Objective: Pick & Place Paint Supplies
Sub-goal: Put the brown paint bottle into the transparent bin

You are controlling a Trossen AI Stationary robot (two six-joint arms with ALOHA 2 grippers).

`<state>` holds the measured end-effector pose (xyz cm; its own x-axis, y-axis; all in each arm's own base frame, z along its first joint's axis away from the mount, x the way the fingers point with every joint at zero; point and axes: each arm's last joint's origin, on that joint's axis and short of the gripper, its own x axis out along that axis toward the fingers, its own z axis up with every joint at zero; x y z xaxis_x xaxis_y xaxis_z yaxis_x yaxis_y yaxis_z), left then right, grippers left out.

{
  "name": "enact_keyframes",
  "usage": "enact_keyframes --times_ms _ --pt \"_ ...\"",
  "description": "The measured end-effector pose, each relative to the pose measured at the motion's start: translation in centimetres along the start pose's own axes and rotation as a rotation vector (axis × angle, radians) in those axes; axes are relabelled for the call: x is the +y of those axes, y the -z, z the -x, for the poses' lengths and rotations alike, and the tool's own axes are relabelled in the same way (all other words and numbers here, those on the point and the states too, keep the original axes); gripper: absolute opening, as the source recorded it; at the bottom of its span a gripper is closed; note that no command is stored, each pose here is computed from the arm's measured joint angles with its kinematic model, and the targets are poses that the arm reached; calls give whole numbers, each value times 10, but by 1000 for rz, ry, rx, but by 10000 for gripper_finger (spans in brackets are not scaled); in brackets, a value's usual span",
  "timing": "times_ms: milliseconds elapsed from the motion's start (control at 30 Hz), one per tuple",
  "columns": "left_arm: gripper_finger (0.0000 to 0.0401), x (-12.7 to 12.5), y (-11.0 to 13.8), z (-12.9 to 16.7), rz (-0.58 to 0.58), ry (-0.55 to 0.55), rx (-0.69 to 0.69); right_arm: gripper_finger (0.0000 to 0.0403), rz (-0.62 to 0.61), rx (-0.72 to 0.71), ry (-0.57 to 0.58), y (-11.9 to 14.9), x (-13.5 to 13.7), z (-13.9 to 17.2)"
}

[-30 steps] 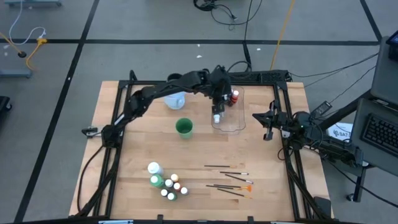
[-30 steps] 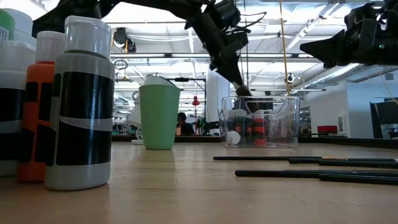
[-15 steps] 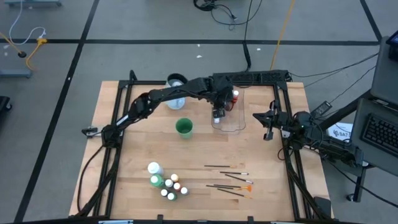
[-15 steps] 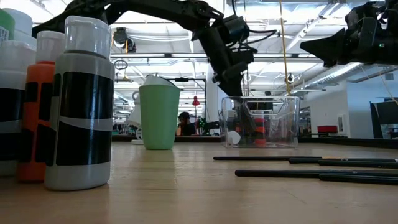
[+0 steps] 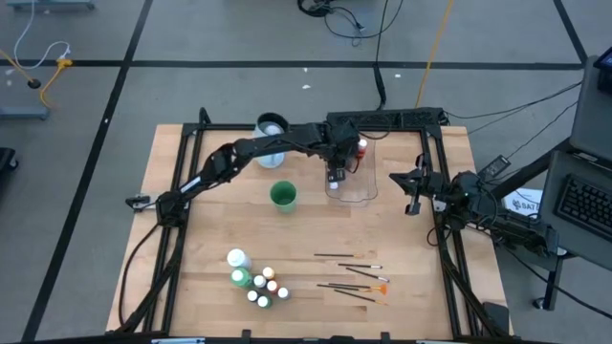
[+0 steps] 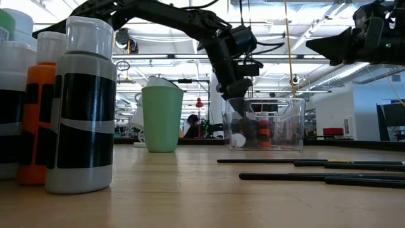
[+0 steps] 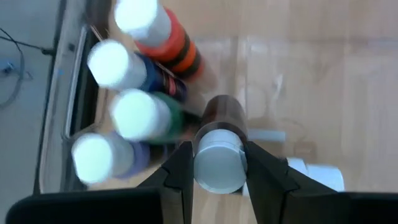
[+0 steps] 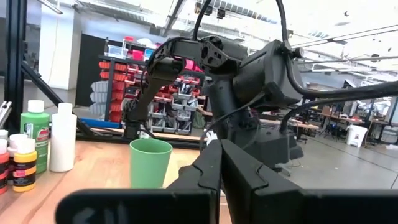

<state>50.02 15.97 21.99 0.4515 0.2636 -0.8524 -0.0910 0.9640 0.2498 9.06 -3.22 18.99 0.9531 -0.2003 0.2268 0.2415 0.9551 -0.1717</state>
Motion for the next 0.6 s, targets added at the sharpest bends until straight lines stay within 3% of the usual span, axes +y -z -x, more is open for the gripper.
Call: enact_keyframes --times_ms 600 --pt "111 1 0 -2 -24 -40 5 4 11 -5 1 -1 0 0"
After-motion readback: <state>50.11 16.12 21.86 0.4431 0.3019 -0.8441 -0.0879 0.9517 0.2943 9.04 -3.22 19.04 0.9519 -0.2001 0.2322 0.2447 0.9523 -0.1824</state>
